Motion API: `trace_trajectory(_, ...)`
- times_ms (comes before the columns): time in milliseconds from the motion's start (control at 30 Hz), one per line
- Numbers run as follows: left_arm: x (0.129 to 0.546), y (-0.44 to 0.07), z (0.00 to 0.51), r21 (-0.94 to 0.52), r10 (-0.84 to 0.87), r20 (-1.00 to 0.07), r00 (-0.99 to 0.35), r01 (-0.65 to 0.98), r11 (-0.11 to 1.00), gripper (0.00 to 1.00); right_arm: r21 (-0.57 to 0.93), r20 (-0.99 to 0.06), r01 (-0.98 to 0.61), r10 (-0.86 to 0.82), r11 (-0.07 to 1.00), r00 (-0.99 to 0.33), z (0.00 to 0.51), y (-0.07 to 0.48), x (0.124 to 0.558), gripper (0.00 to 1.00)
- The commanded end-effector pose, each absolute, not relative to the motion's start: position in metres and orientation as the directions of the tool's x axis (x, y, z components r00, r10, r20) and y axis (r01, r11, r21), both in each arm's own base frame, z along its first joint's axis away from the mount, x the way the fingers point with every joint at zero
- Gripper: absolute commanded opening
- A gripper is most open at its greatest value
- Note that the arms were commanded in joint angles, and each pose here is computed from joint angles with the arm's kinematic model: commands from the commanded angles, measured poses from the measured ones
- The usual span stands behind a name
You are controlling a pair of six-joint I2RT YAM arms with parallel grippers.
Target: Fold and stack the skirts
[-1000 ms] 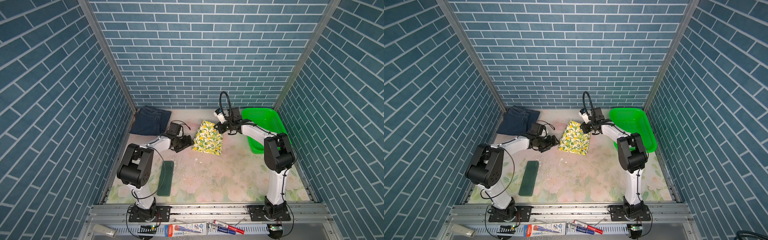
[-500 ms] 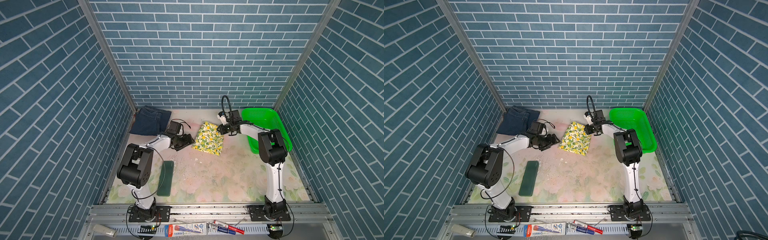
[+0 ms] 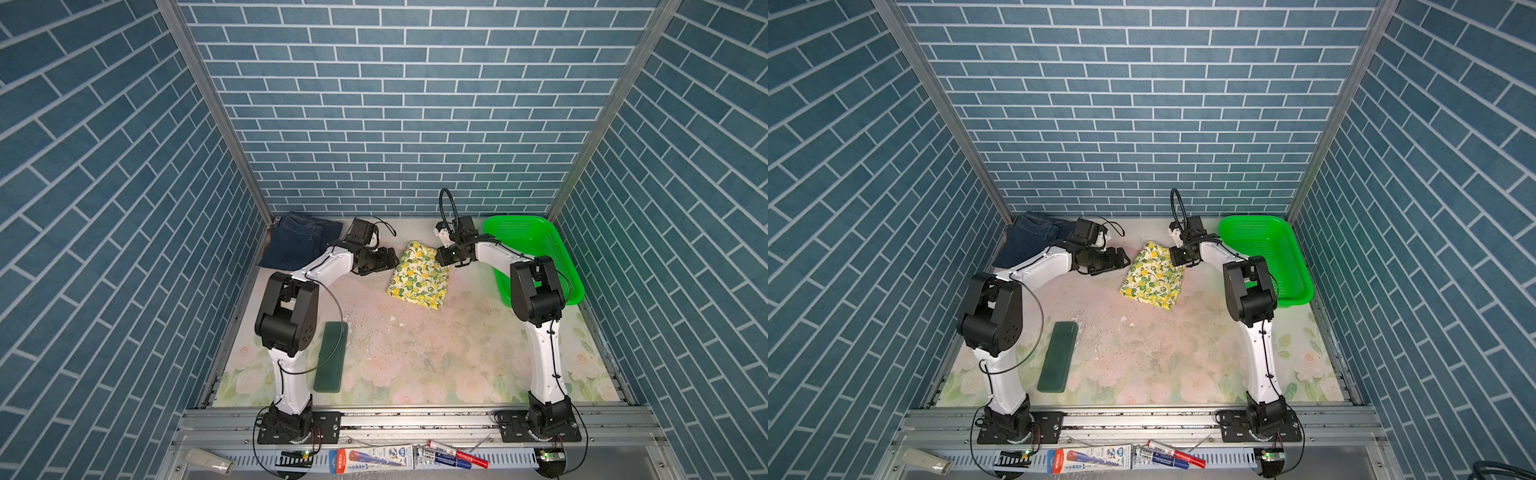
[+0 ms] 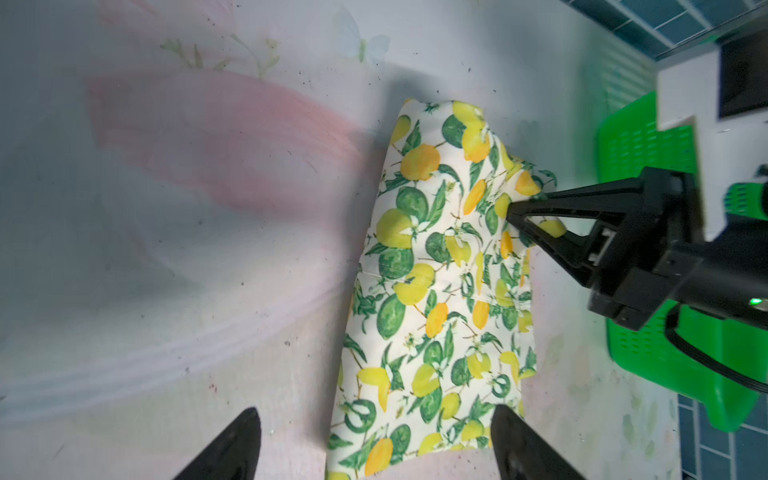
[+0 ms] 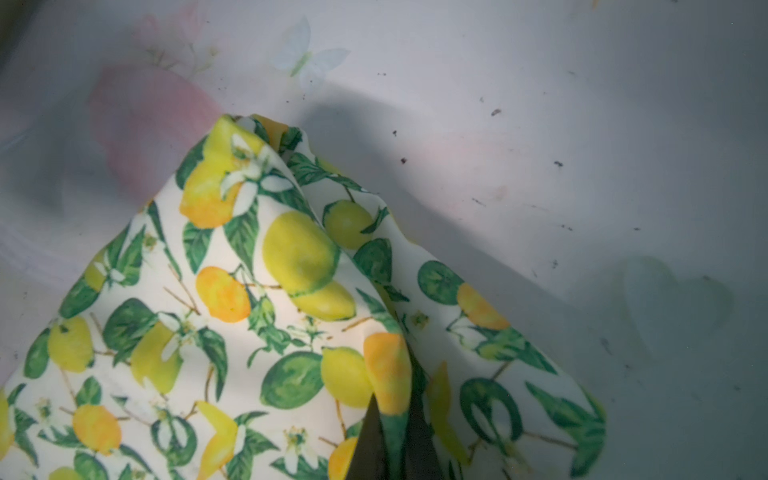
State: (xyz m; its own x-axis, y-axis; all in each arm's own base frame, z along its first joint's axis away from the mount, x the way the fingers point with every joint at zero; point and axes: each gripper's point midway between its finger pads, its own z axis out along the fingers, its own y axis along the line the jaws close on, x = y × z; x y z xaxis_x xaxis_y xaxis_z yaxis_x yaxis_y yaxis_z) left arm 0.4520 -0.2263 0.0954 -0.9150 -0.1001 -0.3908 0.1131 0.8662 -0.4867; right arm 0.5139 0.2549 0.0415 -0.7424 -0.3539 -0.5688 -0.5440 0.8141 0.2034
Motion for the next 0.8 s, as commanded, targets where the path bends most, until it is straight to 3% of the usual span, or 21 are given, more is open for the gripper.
trace_trajectory(0,0.447,-0.228,0.073,-0.431,-0.015,-0.348,-0.938,0.145,0.890,0.88,0.170,-0.458,-0.481,-0.363,0.860,-0.811,0.016,0.237,0.506,0.00)
trace_trajectory(333,0.463,-0.239,0.063,-0.435,0.004,-0.352,-0.936,0.167,0.885,0.89,0.146,-0.363,-0.558,-0.480,0.817,-0.799,-0.004,0.250,0.488,0.00)
trace_trajectory(767,0.474,-0.238,0.063,-0.483,-0.008,-0.348,-0.937,0.172,0.858,0.89,0.096,-0.304,-0.753,-0.701,0.651,-0.645,-0.020,0.295,0.458,0.00)
